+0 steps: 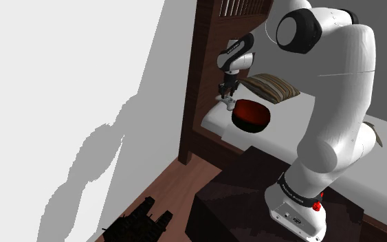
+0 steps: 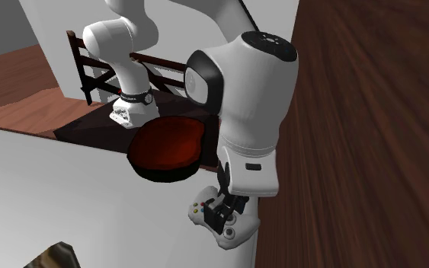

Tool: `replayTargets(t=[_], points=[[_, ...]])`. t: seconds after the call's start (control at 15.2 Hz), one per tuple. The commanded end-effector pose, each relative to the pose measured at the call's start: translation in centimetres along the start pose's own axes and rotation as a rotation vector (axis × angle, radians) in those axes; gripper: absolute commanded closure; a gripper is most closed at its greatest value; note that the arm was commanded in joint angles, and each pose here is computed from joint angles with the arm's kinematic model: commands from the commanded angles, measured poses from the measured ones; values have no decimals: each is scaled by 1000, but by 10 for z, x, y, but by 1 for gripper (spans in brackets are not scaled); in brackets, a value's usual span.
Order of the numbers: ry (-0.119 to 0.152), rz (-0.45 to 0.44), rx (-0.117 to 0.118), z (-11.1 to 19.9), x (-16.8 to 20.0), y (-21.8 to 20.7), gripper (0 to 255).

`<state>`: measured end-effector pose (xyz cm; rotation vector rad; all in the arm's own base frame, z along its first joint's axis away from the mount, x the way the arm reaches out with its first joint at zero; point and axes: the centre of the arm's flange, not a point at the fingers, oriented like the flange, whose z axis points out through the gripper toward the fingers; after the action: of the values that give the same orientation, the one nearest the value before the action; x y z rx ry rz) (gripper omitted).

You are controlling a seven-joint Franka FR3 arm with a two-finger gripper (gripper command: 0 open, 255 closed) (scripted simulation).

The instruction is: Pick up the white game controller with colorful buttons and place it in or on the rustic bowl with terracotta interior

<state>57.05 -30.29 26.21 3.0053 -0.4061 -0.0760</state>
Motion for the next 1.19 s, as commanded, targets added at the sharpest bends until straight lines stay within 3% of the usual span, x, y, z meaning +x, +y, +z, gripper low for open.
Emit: replayTargets(t=[0.0,0.86,0.92,0.99,1.06,1.12], points=[[-59,-15,10,29,-1,-8,255],[-60,-17,10,-39,-3,-4,255],[-111,-8,13,-11,-15,2,255],[-111,-8,13,-11,-15,2,0],[-244,39,-60,-7,18,-4,0],[-332,70,-108,-2,39,-7,0]])
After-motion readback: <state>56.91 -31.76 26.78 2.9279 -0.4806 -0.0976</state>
